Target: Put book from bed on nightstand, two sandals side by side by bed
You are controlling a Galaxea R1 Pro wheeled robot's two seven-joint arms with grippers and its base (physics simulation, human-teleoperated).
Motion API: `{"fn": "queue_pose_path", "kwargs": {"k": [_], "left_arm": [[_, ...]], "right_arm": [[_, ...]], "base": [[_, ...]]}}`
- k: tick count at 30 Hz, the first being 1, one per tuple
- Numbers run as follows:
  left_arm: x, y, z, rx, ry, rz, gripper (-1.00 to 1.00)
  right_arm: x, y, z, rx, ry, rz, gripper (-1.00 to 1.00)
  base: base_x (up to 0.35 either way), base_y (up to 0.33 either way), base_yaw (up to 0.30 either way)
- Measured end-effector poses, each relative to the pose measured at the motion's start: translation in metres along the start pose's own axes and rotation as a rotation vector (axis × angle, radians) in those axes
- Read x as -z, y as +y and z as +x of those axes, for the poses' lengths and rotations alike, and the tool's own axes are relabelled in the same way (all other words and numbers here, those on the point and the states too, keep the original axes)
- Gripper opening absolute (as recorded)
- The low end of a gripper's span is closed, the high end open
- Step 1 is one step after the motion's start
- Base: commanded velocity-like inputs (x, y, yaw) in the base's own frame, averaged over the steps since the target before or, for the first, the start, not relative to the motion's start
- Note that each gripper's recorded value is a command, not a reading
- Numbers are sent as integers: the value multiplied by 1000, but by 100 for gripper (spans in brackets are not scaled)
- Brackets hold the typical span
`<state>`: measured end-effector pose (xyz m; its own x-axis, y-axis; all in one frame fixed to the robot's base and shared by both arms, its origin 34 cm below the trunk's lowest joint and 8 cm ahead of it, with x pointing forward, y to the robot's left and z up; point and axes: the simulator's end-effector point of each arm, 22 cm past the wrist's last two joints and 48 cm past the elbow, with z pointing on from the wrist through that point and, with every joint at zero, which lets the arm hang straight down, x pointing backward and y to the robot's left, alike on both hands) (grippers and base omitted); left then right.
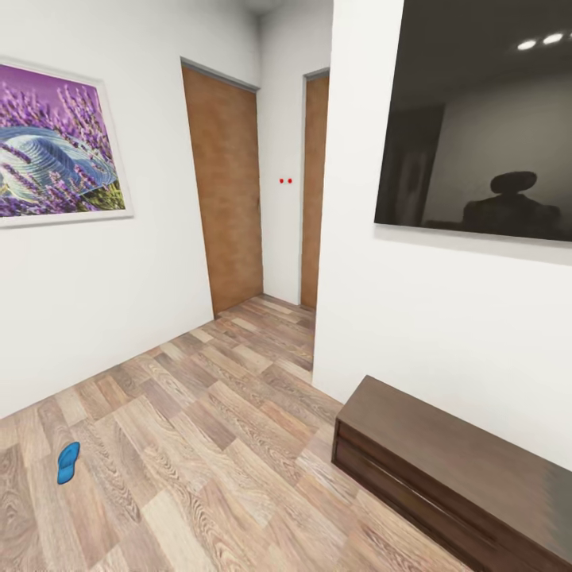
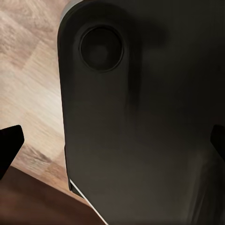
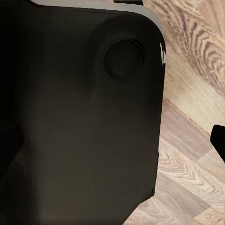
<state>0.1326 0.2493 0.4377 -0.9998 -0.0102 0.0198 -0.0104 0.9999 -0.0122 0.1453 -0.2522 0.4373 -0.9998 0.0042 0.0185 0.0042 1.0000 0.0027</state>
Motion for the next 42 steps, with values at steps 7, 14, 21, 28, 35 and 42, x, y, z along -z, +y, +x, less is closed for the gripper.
{"fn": "queue_pose_path", "kwargs": {"k": [7,14,21,28,35,42], "left_arm": [[0,0,0,1,0,-1,100],[0,1,0,2,-2,-3,100],[0,4,-7,3,-17,-6,100],[2,28,-35,29,-75,-35,100],[5,55,-54,131,-119,-63,100],[10,67,-77,197,-170,-75,100]], "right_arm": [[0,0,0,0,0,0,100],[0,0,0,0,0,0,100],[0,0,0,0,1,0,100],[0,-1,-1,-2,-3,2,100],[0,-12,-2,-7,-9,16,100],[1,-43,-9,-13,-23,64,100]], "base": [[-10,6,65],[-2,1,30],[0,0,6],[0,0,1],[0,0,0],[0,0,0]]}}
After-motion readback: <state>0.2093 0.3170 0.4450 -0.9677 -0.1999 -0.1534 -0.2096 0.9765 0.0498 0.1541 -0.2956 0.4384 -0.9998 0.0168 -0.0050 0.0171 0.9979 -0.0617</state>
